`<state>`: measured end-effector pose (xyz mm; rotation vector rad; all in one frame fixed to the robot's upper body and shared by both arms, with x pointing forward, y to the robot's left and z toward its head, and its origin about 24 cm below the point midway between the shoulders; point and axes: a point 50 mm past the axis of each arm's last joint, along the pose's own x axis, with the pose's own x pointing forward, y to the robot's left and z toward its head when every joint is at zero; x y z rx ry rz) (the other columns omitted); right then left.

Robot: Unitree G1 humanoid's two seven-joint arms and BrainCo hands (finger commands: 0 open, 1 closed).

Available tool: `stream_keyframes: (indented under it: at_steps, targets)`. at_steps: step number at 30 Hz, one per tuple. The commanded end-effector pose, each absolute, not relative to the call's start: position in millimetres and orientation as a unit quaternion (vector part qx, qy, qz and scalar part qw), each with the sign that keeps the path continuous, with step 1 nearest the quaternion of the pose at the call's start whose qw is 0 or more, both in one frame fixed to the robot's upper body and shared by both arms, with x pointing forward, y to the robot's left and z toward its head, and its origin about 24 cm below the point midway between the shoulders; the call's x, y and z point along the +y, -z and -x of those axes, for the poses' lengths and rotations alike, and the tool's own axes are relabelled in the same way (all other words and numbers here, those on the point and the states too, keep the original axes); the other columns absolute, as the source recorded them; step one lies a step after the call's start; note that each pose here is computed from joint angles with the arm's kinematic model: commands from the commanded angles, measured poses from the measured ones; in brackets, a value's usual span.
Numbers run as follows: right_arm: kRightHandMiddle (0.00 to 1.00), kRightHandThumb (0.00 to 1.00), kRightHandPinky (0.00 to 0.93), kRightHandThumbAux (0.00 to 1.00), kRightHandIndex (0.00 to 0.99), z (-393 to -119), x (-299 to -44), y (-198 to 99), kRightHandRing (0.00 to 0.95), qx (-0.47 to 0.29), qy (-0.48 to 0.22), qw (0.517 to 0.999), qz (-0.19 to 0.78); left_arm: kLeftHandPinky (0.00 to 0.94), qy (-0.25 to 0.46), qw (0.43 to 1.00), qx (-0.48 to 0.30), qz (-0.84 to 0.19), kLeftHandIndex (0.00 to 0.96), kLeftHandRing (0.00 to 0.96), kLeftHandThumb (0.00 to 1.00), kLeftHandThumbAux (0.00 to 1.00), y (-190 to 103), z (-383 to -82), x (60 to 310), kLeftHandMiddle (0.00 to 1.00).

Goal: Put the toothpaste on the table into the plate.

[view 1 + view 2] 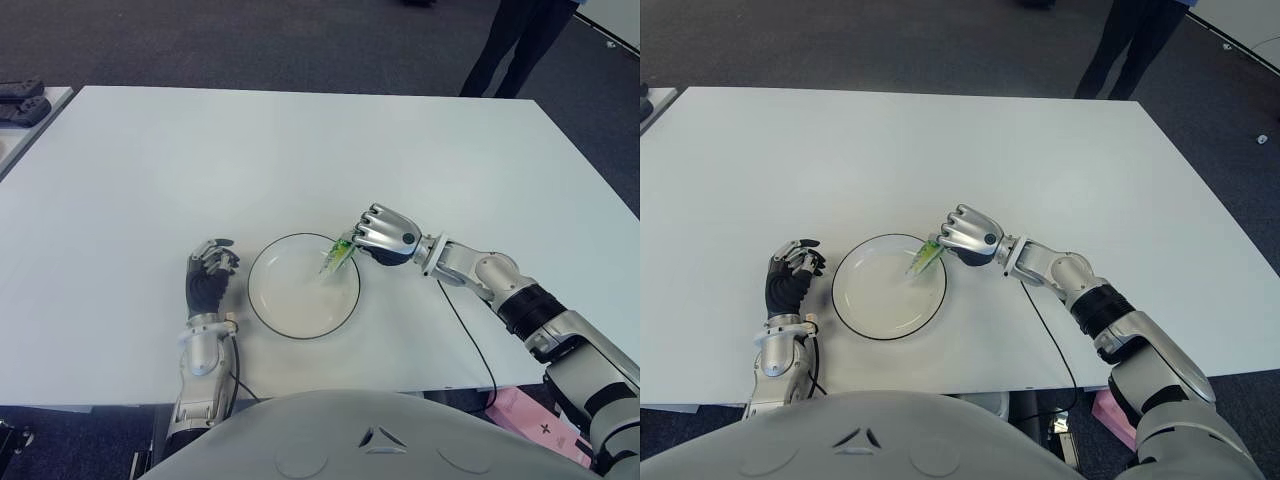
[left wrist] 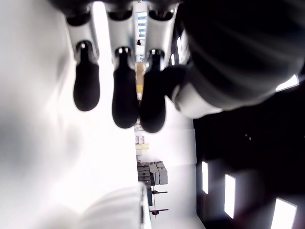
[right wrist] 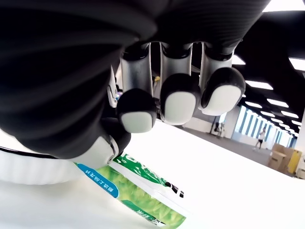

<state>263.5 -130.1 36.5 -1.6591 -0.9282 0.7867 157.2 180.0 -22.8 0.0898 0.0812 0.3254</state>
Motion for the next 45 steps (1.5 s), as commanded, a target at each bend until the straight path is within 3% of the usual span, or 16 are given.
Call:
stream_keyframes:
  at_steps: [1, 12, 15, 17, 19, 20, 23, 24, 27, 32, 45]
  targets:
    - [0.947, 0.713, 0.93, 0.718, 0.437, -261.7, -134.4, -30.6, 0.934, -0.374, -0.33, 0.521, 0.693, 0.608, -0.159, 0.984, 0.061, -0.049, 0.434, 0.611, 0.704, 0.719, 30.3, -154.7, 179.6, 0.617]
    - [0.936, 0.712, 0.907, 0.718, 0.437, -262.4, -135.5, -31.0, 0.919, -0.363, -0.32, 0.545, 0.684, 0.63, -0.16, 0.984, 0.059, -0.047, 0.435, 0.621, 0.706, 0.719, 30.6, -155.3, 179.5, 0.628]
    - [0.862, 0.713, 0.826, 0.716, 0.438, -262.1, -135.6, -30.9, 0.845, -0.352, -0.321, 0.562, 0.676, 0.636, -0.161, 0.984, 0.059, -0.046, 0.435, 0.626, 0.706, 0.718, 30.5, -155.5, 179.5, 0.634]
    - [0.79, 0.71, 0.746, 0.715, 0.434, -262.1, -135.7, -31.0, 0.774, -0.344, -0.33, 0.563, 0.675, 0.633, -0.162, 0.984, 0.059, -0.046, 0.435, 0.628, 0.707, 0.718, 30.5, -155.6, 179.4, 0.635]
    - [0.557, 0.702, 0.577, 0.716, 0.425, -262.2, -135.4, -31.1, 0.559, -0.336, -0.344, 0.555, 0.679, 0.632, -0.162, 0.984, 0.06, -0.046, 0.435, 0.629, 0.707, 0.718, 30.5, -155.6, 179.5, 0.636]
    - [0.448, 0.627, 0.472, 0.662, 0.339, -262.3, -135.2, -31.3, 0.448, -0.334, -0.35, 0.55, 0.681, 0.633, -0.162, 0.984, 0.061, -0.046, 0.435, 0.63, 0.707, 0.718, 30.6, -155.5, 179.5, 0.636]
    - [0.26, 0.531, 0.281, 0.573, 0.2, -262.4, -134.5, -32.1, 0.251, -0.335, -0.364, 0.536, 0.684, 0.634, -0.162, 0.984, 0.062, -0.046, 0.435, 0.631, 0.707, 0.718, 30.6, -155.5, 179.5, 0.636]
    - [0.239, 0.521, 0.259, 0.563, 0.185, -262.5, -134.4, -32.5, 0.229, -0.337, -0.368, 0.533, 0.683, 0.634, -0.162, 0.984, 0.062, -0.046, 0.435, 0.631, 0.707, 0.718, 30.7, -155.6, 179.5, 0.636]
    - [0.074, 0.488, 0.08, 0.481, 0.074, -262.9, -134.9, -33.2, 0.068, -0.341, -0.379, 0.526, 0.681, 0.632, -0.161, 0.984, 0.063, -0.046, 0.435, 0.63, 0.707, 0.718, 30.6, -155.6, 179.3, 0.635]
    - [0.012, 0.491, 0.013, 0.395, 0.014, -263.2, -138.9, -32.9, 0.011, -0.349, -0.38, 0.524, 0.678, 0.633, -0.16, 0.984, 0.062, -0.047, 0.435, 0.631, 0.707, 0.718, 30.3, -155.6, 179.2, 0.635]
    - [0.0, 0.538, 0.0, 0.269, 0.0, -262.7, -141.9, -28.4, 0.0, -0.382, -0.383, 0.511, 0.668, 0.632, -0.162, 0.984, 0.062, -0.047, 0.435, 0.634, 0.706, 0.718, 30.4, -154.3, 179.3, 0.639]
